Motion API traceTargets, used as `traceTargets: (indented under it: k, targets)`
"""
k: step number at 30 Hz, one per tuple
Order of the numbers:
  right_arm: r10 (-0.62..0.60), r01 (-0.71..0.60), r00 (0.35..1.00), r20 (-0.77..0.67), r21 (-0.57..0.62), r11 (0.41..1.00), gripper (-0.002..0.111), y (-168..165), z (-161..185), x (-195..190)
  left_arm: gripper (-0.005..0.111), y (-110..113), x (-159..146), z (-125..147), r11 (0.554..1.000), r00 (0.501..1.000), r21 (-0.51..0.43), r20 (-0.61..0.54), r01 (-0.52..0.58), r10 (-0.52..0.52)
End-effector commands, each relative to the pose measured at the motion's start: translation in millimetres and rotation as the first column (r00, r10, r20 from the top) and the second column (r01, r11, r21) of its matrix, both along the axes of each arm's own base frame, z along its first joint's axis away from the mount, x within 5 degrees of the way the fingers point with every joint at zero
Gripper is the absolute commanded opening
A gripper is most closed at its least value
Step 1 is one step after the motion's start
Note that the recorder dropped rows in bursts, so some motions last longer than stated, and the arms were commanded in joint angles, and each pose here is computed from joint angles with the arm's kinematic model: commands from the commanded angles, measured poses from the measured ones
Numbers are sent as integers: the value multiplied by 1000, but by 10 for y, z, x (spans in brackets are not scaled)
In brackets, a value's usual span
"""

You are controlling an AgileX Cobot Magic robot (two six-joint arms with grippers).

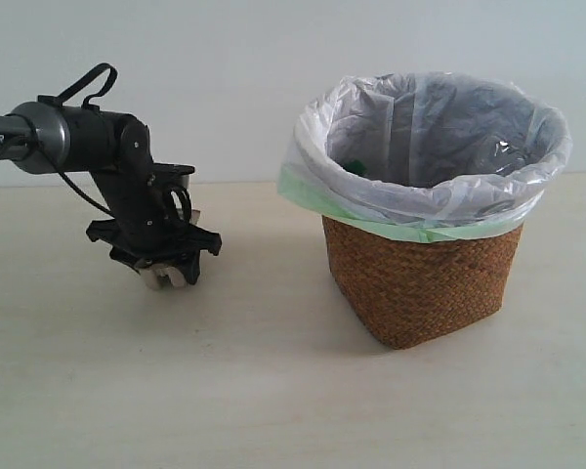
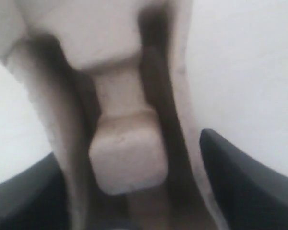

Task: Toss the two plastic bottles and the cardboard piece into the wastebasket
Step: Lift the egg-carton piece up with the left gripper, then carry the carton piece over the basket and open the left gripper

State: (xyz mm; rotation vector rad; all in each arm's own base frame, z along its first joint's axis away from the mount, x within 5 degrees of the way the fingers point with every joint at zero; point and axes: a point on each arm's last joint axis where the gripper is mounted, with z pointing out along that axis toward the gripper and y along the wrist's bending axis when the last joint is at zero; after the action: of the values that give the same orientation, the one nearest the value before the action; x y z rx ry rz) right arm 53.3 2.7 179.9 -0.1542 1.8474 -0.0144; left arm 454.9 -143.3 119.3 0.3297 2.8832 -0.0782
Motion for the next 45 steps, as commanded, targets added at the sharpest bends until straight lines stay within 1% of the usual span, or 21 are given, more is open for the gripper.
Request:
traceTargets:
  k: [1,4,6,7,8,10,11,15,18,19,21,23,26,29,30,32,33,36,39,42,45]
  targets:
    - [-5,5,1000,10,-1,1000,0,-3,9,-2,58,-14,13,4,999,999,-27,6,-33,33]
    - [-5,5,1000,10,-1,1000,0,-3,9,-2,58,-9,26,7,998,999,-34,16,-47,47]
    - [-5,5,1000,10,-1,1000,0,-3,9,-2,50,-7,20,5,998,998,-34,8,-59,59]
    - [-5,5,1000,10,-1,1000,0,-3,9,-2,45,-6,18,5,997,997,-37,4,-73,73]
    - [-5,5,1000,10,-1,1000,0,-3,9,-2,35,-6,16,4,996,997,-36,2,-75,75]
    - [-5,5,1000,10,-1,1000,0,-3,9,-2,12,-6,18,5,996,997,-37,4,-75,75]
    - [-5,5,1000,10,-1,1000,0,-3,9,-2,4,-7,20,5,996,997,-38,6,-75,76]
    - [-5,5,1000,10,-1,1000,0,-3,9,-2,4,-21,29,9,995,996,-58,14,-85,86]
    - [-5,5,1000,10,-1,1000,0,-3,9,-2,4,-25,-20,-2,993,994,-60,-45,-103,100]
    - [-5,5,1000,10,-1,1000,0,-3,9,-2,4,-23,-36,-5,995,995,-53,-59,-84,81]
    - [-5,5,1000,10,-1,1000,0,-3,9,-2,4,-22,-38,13,999,998,-44,-52,-32,30]
    - [-5,5,1000,10,-1,1000,0,-3,9,-2,4,-13,-35,83,999,999,-35,-31,-14,12]
    - [-5,5,1000,10,-1,1000,0,-3,9,-2,4,7,-14,342,1000,998,-31,55,-4,6]
    - [-5,5,1000,10,-1,1000,0,-3,9,-2,4,45,-20,741,999,985,-31,170,-14,19]
    - [-5,5,1000,10,-1,1000,0,-3,9,-2,4,74,-41,924,1000,976,-18,216,-13,17]
    - [-5,5,1000,10,-1,1000,0,-3,9,-2,4,149,-85,1206,999,957,27,289,-25,17]
    - [-5,5,1000,10,-1,1000,0,-3,9,-2,4,216,-125,1393,996,942,67,335,-50,25]
    - [-5,5,1000,10,-1,1000,0,-3,9,-2,4,398,-241,1814,976,898,185,439,-116,23]
    - [-5,5,1000,10,-1,1000,0,-3,9,-2,4,561,-373,2161,938,861,310,508,-155,-26]
    - [-5,5,1000,10,-1,1000,0,-3,9,-2,4,687,-490,2391,894,843,402,536,-199,-54]
    - [-5,5,1000,10,-1,1000,0,-3,9,-2,4,761,-551,2469,857,847,461,529,-230,-57]
